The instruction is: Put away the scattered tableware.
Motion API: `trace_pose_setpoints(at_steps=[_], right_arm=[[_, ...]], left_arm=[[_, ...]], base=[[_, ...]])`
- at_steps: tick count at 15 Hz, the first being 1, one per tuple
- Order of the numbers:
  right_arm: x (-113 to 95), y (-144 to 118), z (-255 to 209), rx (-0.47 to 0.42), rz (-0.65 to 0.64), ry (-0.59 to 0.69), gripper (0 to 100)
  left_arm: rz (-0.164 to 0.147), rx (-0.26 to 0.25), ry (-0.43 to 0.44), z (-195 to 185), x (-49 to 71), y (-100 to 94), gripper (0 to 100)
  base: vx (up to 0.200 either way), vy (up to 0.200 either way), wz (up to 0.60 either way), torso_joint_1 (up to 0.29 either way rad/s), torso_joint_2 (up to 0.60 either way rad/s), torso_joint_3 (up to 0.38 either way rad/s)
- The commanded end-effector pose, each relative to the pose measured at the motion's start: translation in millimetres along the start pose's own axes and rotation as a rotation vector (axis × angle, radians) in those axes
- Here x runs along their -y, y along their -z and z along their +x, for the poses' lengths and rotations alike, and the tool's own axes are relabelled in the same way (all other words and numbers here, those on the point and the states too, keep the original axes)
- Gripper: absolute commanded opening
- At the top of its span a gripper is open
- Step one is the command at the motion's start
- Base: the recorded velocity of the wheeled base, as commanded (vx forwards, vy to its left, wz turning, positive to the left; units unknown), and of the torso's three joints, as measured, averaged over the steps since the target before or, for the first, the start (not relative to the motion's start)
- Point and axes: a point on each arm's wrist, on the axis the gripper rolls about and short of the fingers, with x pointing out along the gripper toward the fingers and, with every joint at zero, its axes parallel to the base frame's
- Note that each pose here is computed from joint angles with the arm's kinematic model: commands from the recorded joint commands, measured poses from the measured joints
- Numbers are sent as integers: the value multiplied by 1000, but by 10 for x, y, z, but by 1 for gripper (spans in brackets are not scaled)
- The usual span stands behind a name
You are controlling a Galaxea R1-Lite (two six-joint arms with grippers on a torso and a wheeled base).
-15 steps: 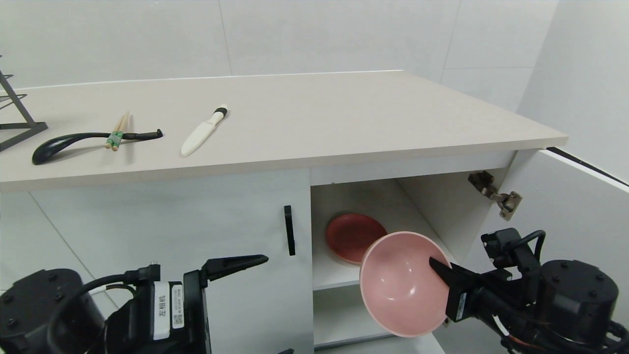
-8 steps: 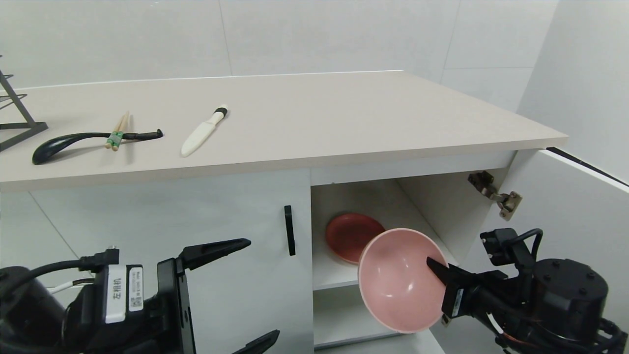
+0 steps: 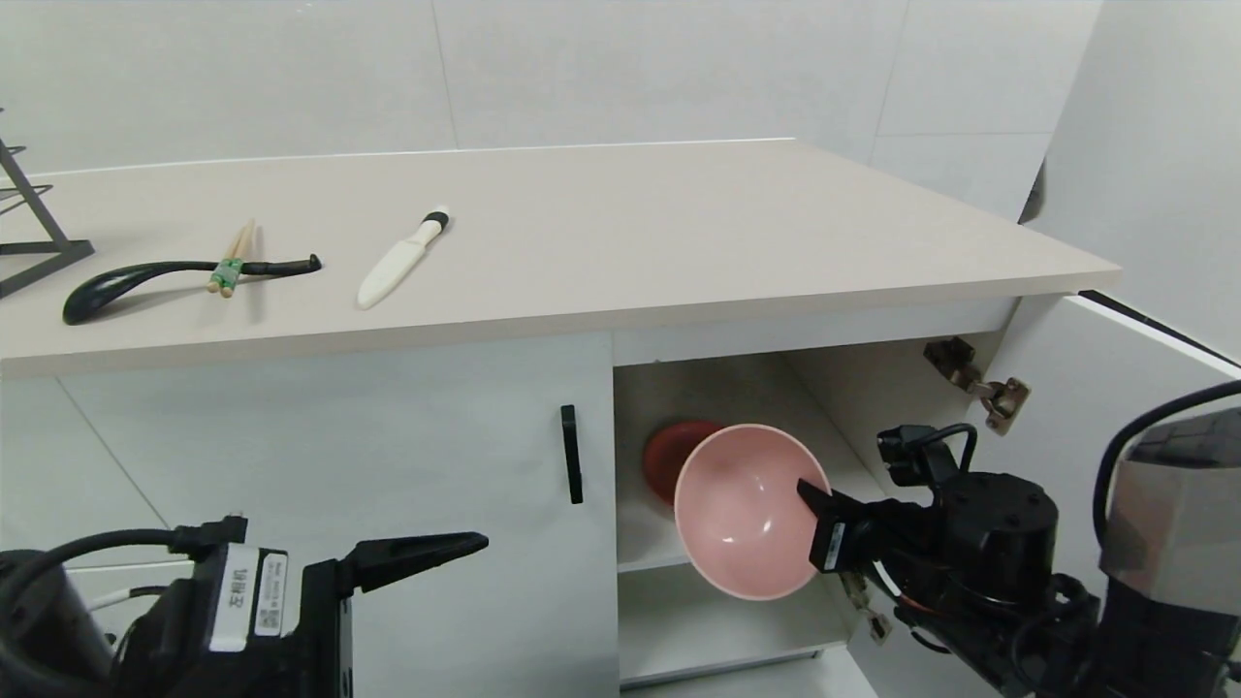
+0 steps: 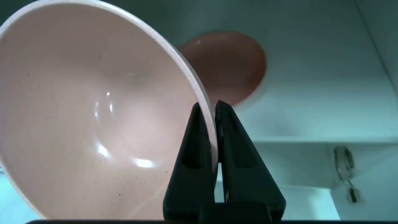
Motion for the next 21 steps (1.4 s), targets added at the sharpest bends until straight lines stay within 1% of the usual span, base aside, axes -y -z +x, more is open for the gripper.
trace_pose_setpoints(at_steps=[1, 2, 3, 4, 5, 6, 7, 8, 9, 10, 11, 12, 14, 15, 19, 20, 21], right_arm=[[115, 96, 255, -11, 10, 48, 0], [121, 61, 344, 15, 17, 48, 0], [117, 31, 427, 39, 23, 42, 0], [129, 55, 504, 36, 19, 33, 0], [144, 71, 534, 32, 18, 31, 0], [181, 117, 624, 26, 14, 34, 0], [194, 133, 648, 24, 13, 38, 0], [205, 122, 651, 28, 15, 41, 0], [205, 122, 651, 28, 15, 41, 0], [192, 86, 663, 44, 13, 36, 0], [181, 72, 672, 51, 12, 32, 0], [168, 42, 689, 65, 13, 27, 0], [151, 7, 727, 85, 18, 19, 0], [132, -47, 780, 114, 23, 11, 0], [82, -135, 926, 172, 13, -12, 0], [106, -132, 963, 173, 13, -12, 0], [150, -101, 998, 149, 11, -10, 0]], left_arm=[[-22, 22, -31, -363, 148, -98, 100], [-40, 72, -40, -433, 169, -190, 100], [-64, 100, -47, -445, 160, -248, 100], [-125, 109, -72, -451, 125, -271, 100], [-148, 107, -86, -449, 103, -274, 100], [-194, 71, -154, -430, 10, -232, 100], [-211, 30, -211, -393, -64, -173, 100], [-211, -14, -264, -351, -109, -116, 100], [-206, -34, -286, -328, -128, -95, 100], [-163, -144, -368, -219, -190, 36, 100], [-141, -167, -367, -195, -183, 67, 100], [-122, -181, -325, -187, -112, 94, 100], [-117, -184, -302, -172, -75, 96, 100], [-120, -187, -306, -172, -78, 100, 100], [-119, -190, -310, -177, -77, 103, 100], [-119, -190, -310, -177, -77, 103, 100], [-118, -188, -310, -179, -76, 101, 100]], base=[[0, 0, 0, 0, 0, 0], [0, 0, 0, 0, 0, 0], [0, 0, 0, 0, 0, 0], [0, 0, 0, 0, 0, 0], [0, 0, 0, 0, 0, 0], [0, 0, 0, 0, 0, 0], [0, 0, 0, 0, 0, 0], [0, 0, 0, 0, 0, 0], [0, 0, 0, 0, 0, 0], [0, 0, 0, 0, 0, 0], [0, 0, 0, 0, 0, 0], [0, 0, 0, 0, 0, 0], [0, 0, 0, 0, 0, 0], [0, 0, 0, 0, 0, 0], [0, 0, 0, 0, 0, 0], [0, 0, 0, 0, 0, 0], [0, 0, 0, 0, 0, 0]])
